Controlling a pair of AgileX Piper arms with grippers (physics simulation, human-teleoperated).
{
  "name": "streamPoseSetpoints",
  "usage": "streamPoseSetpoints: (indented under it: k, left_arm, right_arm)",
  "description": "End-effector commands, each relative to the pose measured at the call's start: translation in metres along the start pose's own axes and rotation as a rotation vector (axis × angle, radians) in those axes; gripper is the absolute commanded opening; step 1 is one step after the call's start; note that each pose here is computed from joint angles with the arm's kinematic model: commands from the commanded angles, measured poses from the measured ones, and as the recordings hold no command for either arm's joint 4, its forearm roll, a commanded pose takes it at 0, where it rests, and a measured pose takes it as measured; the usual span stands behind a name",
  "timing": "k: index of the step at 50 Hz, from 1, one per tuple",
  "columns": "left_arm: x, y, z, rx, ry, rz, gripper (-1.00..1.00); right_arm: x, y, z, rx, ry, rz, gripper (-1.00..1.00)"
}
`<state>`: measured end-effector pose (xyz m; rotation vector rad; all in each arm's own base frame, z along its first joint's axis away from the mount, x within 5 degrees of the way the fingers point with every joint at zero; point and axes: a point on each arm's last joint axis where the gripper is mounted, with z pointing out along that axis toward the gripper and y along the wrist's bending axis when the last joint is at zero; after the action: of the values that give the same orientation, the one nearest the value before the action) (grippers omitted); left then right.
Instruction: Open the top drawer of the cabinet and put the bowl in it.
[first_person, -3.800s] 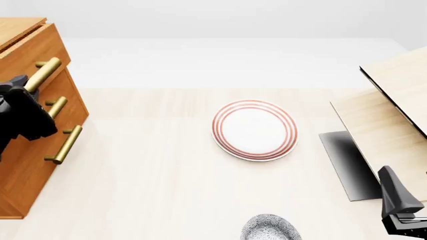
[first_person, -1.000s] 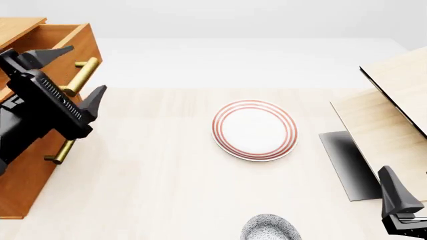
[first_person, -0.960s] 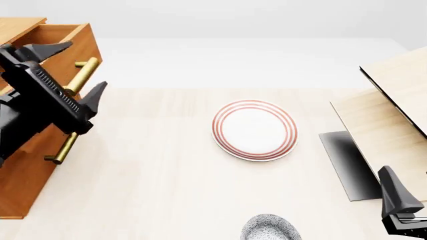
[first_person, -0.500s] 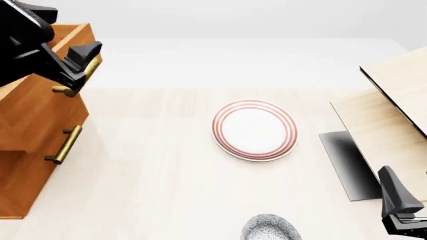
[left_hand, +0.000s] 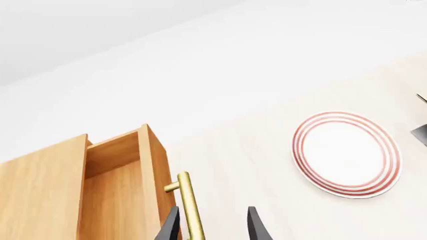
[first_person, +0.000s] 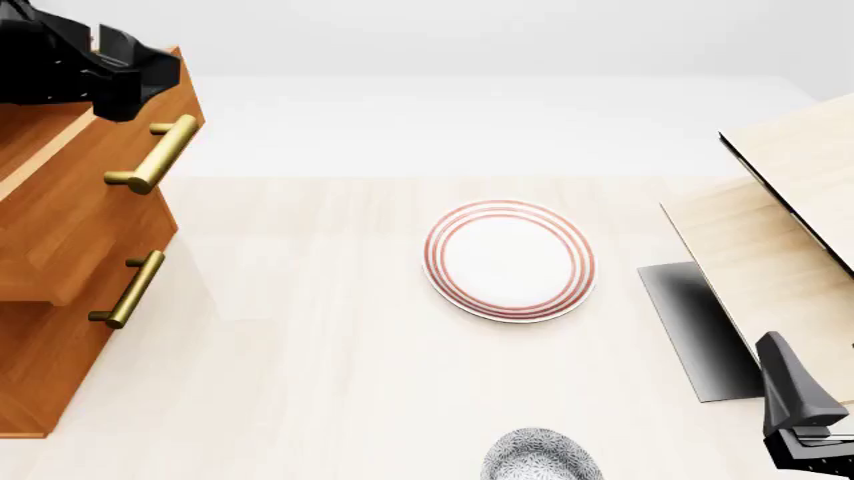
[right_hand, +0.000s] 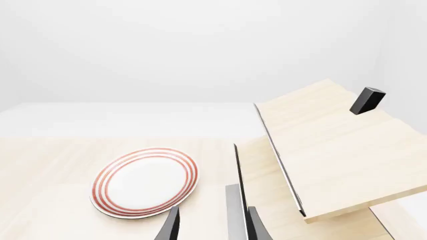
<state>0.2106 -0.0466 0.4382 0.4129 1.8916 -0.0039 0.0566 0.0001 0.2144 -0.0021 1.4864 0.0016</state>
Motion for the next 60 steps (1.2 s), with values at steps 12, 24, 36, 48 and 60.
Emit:
streamPoseSetpoints:
  k: [12, 24, 36, 48, 60]
  left_arm:
    - [-0.027, 0.001, 0.005, 0.037, 0.201, -0.221, 1.0]
    - [-0.026, 0.006, 0.008, 0.023, 0.306, -0.272, 1.0]
    - [-0.034, 0.009, 0.009, 0.018, 0.362, -0.295, 1.0]
    - [-0.044, 0.019, -0.002, -0.017, 0.359, -0.333, 1.0]
    - [-0.033, 0.033, -0.016, -0.082, 0.361, -0.377, 1.0]
  right_arm:
    - [0.0, 0.0, 0.0, 0.0, -0.001, 0.0, 1.0]
    - [0.0, 0.0, 0.0, 0.001, 0.0, 0.0, 1.0]
    - [0.0, 0.0, 0.0, 0.0, -0.001, 0.0, 1.0]
    - [0.0, 0.0, 0.0, 0.001, 0.0, 0.0, 1.0]
    - [0.0, 0.0, 0.0, 0.001, 0.0, 0.0, 1.0]
